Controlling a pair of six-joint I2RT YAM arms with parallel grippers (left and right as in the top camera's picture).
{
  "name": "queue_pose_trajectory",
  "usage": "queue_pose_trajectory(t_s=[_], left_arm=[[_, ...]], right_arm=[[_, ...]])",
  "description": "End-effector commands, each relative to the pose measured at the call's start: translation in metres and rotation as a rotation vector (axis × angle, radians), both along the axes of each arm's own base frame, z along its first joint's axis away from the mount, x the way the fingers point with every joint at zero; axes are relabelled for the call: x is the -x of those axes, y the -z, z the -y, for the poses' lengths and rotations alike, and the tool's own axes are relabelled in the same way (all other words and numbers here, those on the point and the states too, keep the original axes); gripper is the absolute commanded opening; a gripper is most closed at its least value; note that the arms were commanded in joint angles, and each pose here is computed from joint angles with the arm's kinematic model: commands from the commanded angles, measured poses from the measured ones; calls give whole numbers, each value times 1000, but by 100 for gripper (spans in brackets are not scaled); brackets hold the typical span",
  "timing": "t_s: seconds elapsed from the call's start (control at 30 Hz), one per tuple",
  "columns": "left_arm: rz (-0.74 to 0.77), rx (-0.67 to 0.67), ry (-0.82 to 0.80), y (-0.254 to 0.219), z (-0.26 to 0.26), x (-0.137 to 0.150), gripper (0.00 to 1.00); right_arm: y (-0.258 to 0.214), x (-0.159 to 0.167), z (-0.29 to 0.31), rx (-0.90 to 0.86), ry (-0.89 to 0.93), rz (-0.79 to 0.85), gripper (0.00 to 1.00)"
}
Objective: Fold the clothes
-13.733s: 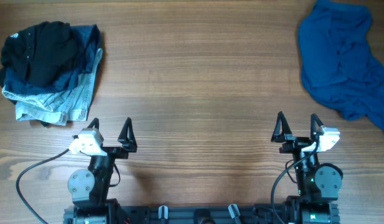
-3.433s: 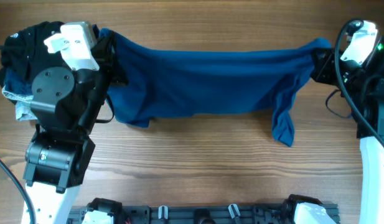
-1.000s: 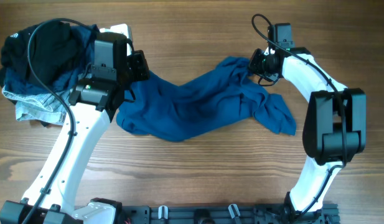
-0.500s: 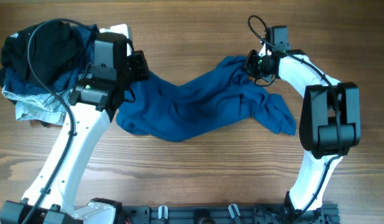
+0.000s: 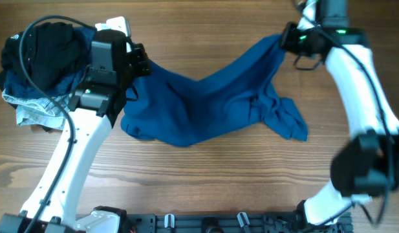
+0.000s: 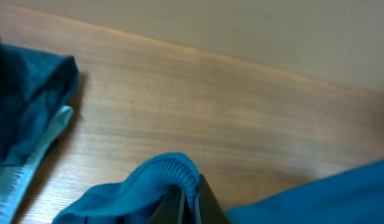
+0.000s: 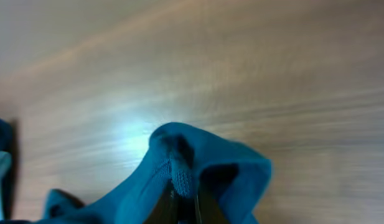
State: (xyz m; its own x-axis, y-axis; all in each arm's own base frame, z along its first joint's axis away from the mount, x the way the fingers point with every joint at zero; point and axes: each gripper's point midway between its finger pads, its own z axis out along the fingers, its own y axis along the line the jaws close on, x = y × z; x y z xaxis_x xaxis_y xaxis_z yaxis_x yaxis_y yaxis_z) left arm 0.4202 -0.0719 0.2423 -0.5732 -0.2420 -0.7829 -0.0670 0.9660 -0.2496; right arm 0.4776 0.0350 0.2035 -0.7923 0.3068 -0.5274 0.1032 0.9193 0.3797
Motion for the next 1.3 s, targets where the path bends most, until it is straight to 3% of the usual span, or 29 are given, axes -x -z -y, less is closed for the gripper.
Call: queue_pose_trajectory(t_s=[0.0, 0.2, 0.47, 0.6, 0.8, 0.93, 1.03, 1.17, 1.27], left_arm=[[193, 33, -30, -82, -10, 10, 4], [400, 75, -31, -162, -19, 56, 4], [766, 173, -7, -270, -36, 174, 4], [907, 227, 38, -300, -40, 235, 4], [1049, 277, 114, -323, -40, 297, 4], [1084, 281, 122, -329, -41, 307, 4], [1095, 277, 118, -334, -40, 297, 4], [1061, 234, 119, -336, -31, 250, 4], [973, 205, 118, -321, -18, 185, 4]], right_arm=[[-84, 25, 23, 35, 13, 181, 4], [-167, 83, 56, 79, 95, 356, 4], [-267, 192, 87, 165, 261, 618, 4], [-307, 241, 78, 207, 293, 732, 4], [-344, 287, 64, 243, 309, 821, 4], [-348, 290, 63, 239, 312, 833, 4], [-347, 272, 70, 231, 314, 814, 5], [-325, 214, 86, 195, 282, 717, 4], [-295, 154, 103, 156, 253, 619, 4]])
